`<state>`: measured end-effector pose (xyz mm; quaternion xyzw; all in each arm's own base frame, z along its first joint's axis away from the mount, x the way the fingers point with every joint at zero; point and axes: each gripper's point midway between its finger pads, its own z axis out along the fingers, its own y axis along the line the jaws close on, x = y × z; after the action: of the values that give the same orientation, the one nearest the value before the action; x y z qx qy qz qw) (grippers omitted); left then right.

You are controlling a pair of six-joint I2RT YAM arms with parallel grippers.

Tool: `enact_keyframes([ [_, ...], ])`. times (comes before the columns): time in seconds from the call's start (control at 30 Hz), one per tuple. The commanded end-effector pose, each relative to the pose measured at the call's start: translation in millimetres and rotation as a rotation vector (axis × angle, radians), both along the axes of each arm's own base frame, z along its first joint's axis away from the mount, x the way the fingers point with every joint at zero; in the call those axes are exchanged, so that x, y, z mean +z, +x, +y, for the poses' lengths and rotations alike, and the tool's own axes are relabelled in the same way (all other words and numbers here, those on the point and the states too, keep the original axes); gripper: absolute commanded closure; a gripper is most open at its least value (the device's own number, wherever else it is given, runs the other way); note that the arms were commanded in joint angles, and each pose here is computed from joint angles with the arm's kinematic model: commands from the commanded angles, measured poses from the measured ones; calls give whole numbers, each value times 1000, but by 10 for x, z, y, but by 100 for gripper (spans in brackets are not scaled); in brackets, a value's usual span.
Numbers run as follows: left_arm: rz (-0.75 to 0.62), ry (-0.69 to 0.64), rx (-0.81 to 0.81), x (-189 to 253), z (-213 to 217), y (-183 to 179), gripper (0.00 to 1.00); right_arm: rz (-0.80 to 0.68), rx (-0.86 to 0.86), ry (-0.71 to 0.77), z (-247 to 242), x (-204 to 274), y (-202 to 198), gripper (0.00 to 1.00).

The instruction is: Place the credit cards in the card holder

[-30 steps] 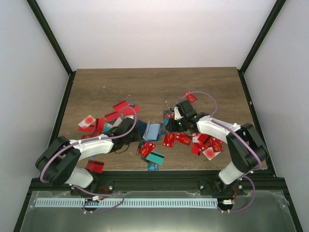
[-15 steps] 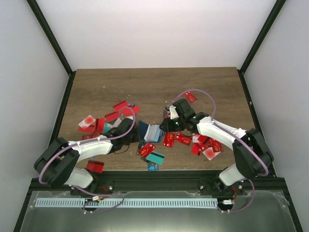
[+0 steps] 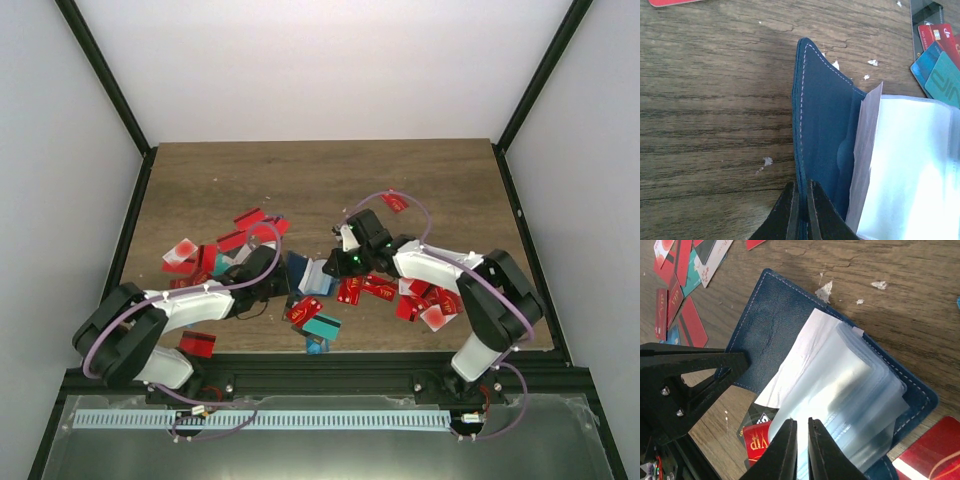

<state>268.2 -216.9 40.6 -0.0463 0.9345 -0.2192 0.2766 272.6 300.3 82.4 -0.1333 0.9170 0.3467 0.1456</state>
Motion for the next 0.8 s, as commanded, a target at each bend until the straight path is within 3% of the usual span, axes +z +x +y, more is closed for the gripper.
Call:
enact_keyframes([
  [0.0,29,8,-5,-116,11,-58,96,8,13,18,69,-78,-2,91],
  [0.37,44,10,-8,-181,13,-82,96,43,16,17,87,-293,-25,92],
  [0.77,53,-16,-54,-207,-74,-113,96,61,78,115,329,-217,19,84],
])
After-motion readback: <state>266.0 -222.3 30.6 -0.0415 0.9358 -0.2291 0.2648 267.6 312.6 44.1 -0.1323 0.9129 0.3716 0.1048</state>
